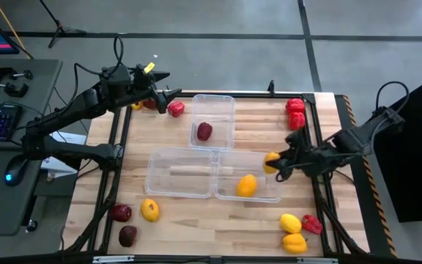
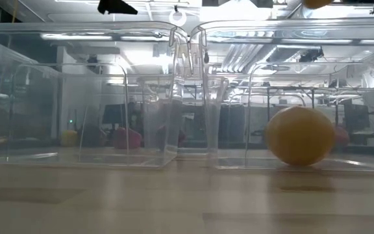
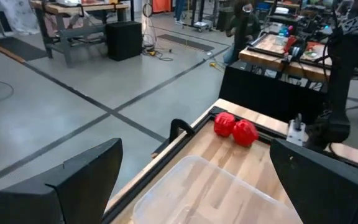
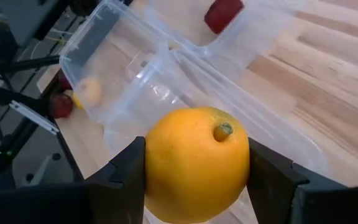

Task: Sort produce into baskets
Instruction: Put the bottom right lemon into the middle right transparent bin, then put the red bell pepper into the middle left transparent bin

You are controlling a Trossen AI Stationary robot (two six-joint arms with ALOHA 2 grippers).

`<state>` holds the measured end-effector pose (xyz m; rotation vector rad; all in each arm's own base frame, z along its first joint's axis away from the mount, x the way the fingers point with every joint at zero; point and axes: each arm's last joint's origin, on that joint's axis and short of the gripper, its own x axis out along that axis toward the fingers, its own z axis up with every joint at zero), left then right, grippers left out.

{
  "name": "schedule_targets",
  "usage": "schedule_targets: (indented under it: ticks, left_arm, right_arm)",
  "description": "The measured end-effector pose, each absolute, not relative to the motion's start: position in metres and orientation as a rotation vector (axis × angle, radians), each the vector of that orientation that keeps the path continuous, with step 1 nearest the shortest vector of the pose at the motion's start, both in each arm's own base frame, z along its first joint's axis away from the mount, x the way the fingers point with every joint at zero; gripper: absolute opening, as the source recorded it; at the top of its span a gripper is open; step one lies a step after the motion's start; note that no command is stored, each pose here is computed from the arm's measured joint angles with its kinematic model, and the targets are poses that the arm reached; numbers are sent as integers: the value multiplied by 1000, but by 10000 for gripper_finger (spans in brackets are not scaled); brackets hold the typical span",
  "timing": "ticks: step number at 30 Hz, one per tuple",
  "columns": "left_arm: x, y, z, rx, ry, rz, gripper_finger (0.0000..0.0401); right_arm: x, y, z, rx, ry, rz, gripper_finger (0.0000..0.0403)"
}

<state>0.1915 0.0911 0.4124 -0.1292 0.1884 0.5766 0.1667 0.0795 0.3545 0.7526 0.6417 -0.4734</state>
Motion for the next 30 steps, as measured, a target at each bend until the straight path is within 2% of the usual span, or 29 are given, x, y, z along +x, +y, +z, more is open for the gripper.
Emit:
schedule_targets:
  ticks: [10, 16, 25, 30]
  left_arm:
    - [191, 91, 411, -240, 166, 588, 397]
    - [192, 91, 411, -280, 156, 573, 397]
    - [192, 89, 412, -314, 149, 538, 397]
    - [187, 98, 419, -442, 201, 652, 397]
  right_arm:
    - [189, 84, 339, 738, 626, -537, 241]
    - [200, 91, 330, 719, 701, -506, 263]
    - [209, 81, 325, 714, 817, -447, 364]
    - [203, 61, 343, 759, 734, -457, 382]
